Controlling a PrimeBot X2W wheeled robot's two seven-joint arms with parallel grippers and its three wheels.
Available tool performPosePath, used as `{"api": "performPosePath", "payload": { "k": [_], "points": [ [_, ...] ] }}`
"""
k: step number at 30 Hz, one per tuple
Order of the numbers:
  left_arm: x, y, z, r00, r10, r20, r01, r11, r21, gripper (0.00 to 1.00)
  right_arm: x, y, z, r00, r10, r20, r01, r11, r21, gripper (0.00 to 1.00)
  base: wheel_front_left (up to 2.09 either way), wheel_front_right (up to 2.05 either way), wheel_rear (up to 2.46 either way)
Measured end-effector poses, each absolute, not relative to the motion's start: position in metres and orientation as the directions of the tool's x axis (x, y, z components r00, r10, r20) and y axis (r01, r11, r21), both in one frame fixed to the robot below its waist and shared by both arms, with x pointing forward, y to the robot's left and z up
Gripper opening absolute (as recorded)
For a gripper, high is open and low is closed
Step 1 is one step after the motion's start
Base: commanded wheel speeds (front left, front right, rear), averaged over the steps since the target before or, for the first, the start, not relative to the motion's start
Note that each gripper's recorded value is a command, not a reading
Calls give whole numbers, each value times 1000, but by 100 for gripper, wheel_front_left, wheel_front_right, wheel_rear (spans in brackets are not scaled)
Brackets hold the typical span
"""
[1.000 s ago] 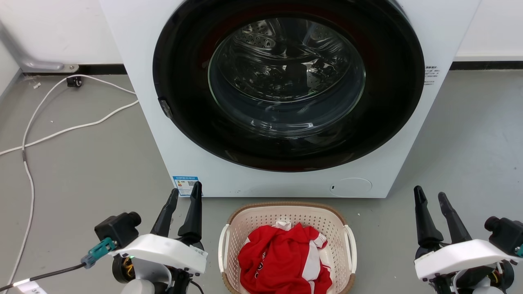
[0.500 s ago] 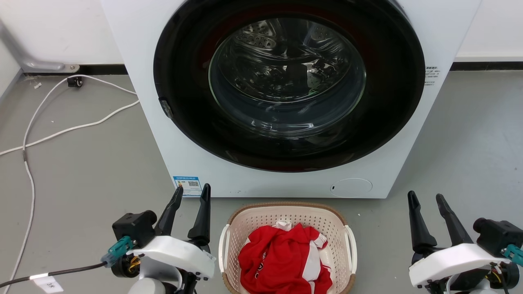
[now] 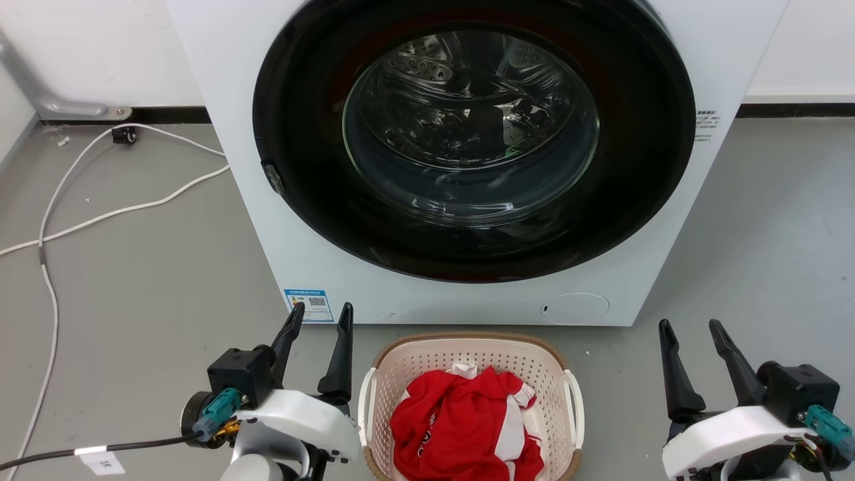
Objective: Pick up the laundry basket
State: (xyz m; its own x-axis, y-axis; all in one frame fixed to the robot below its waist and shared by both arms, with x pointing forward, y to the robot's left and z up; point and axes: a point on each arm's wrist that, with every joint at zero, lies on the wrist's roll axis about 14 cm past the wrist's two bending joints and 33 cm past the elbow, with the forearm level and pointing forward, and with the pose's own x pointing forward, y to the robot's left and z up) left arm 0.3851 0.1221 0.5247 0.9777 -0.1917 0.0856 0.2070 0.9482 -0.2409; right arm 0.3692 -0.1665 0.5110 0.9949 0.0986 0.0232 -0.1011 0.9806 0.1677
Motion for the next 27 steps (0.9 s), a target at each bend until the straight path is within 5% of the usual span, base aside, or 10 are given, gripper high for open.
{"api": "performPosePath", "payload": {
  "k": [27],
  "points": [
    [381, 113, 525, 968, -224, 116, 233, 970, -65, 100, 367, -162, 517, 990, 121, 70, -124, 991, 44, 100, 0, 0, 0]
  ]
}}
